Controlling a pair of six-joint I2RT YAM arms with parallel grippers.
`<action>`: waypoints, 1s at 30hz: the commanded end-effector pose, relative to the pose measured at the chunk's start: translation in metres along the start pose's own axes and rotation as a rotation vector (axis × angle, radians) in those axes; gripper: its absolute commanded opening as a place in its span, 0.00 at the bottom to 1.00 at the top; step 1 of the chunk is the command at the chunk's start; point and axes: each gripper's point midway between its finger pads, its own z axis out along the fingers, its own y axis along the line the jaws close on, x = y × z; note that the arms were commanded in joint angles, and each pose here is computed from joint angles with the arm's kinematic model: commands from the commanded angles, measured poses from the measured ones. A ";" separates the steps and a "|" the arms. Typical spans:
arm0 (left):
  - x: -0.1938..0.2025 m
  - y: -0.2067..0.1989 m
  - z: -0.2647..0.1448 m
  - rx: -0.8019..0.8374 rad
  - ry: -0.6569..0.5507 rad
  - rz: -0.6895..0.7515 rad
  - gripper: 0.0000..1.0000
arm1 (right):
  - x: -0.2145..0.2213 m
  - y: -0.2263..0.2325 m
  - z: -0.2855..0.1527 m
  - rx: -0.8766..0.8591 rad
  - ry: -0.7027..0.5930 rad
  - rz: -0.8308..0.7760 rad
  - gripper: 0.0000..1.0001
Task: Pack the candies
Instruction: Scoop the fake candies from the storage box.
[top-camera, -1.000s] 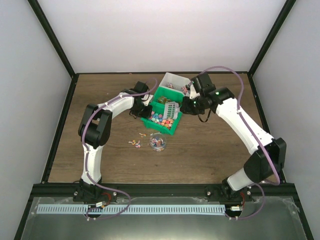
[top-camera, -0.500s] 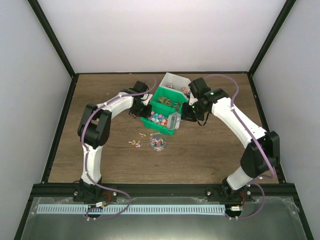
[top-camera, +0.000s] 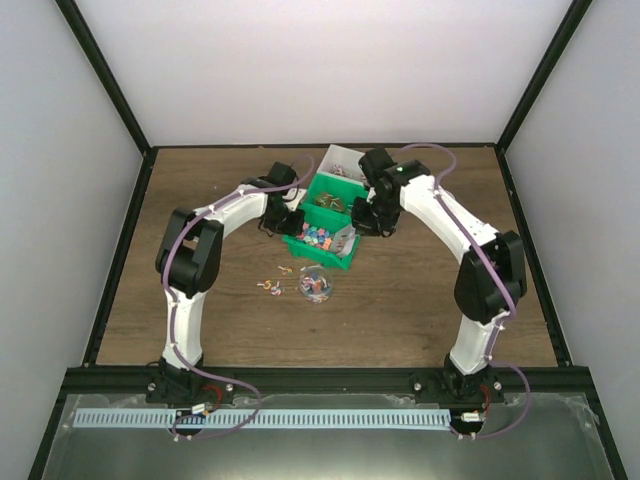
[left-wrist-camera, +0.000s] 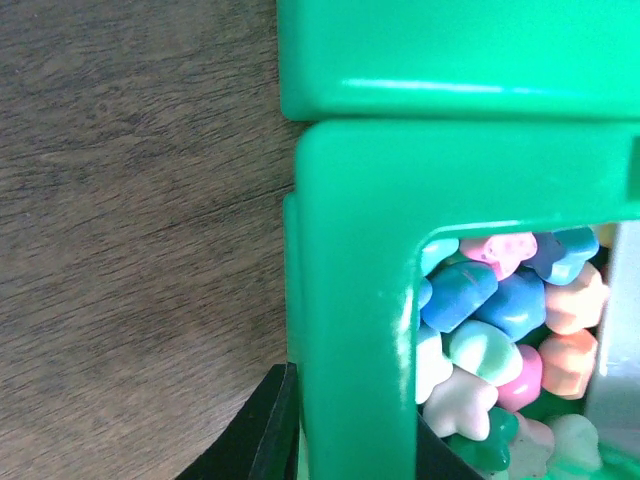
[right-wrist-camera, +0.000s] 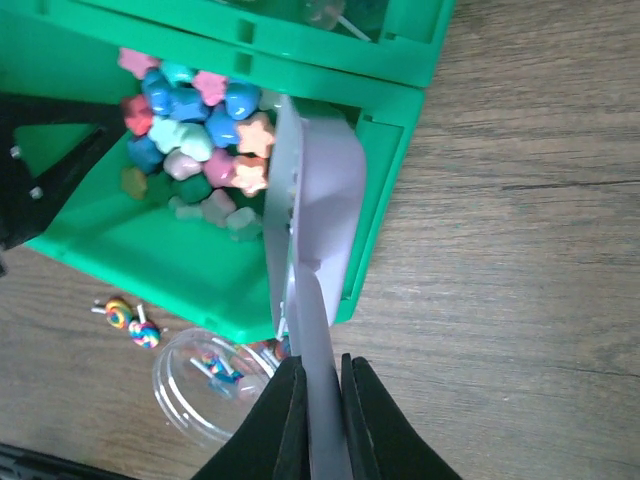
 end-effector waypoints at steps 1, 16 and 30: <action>-0.015 -0.005 -0.016 0.016 -0.056 0.002 0.17 | 0.009 -0.038 0.008 0.243 0.060 0.033 0.01; -0.008 -0.004 -0.009 0.027 -0.028 -0.003 0.17 | 0.003 -0.002 0.085 0.060 0.130 -0.036 0.01; -0.014 0.010 -0.014 0.048 -0.048 -0.066 0.18 | 0.015 0.000 0.070 -0.515 0.057 0.024 0.01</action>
